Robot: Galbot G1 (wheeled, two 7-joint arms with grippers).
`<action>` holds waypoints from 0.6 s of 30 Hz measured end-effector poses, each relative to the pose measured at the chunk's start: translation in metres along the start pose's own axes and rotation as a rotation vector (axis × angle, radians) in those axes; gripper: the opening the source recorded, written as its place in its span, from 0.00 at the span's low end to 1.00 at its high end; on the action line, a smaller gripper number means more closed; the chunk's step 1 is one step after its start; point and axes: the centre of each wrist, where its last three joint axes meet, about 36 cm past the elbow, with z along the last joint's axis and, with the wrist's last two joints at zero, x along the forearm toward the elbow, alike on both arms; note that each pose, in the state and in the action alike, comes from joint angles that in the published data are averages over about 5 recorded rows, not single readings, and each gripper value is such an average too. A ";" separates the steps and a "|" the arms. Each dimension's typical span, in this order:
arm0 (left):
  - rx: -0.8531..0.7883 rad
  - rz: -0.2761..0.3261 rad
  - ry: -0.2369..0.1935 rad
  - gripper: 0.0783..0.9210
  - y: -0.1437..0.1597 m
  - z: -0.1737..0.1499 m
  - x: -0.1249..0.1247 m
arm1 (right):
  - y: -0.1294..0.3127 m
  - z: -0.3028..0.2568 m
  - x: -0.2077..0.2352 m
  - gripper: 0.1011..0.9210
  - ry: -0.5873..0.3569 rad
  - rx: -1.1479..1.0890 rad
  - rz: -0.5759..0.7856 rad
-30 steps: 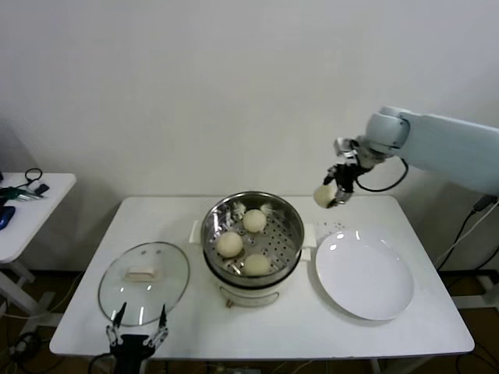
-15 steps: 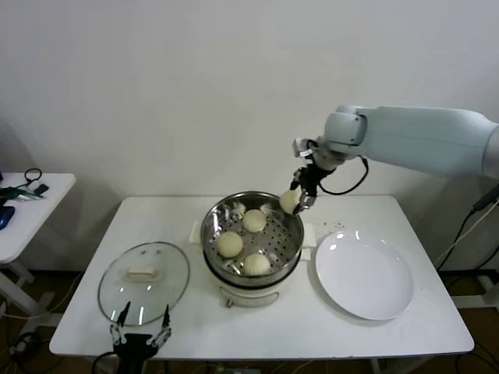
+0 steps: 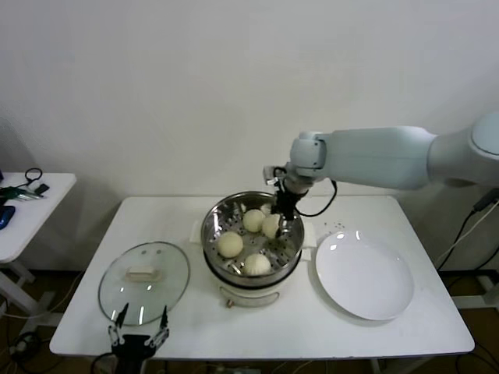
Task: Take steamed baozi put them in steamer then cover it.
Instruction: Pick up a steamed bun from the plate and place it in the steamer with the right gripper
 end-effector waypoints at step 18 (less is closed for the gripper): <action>-0.001 0.003 0.005 0.88 0.000 0.002 -0.003 | 0.007 0.000 -0.023 0.86 0.042 0.018 -0.039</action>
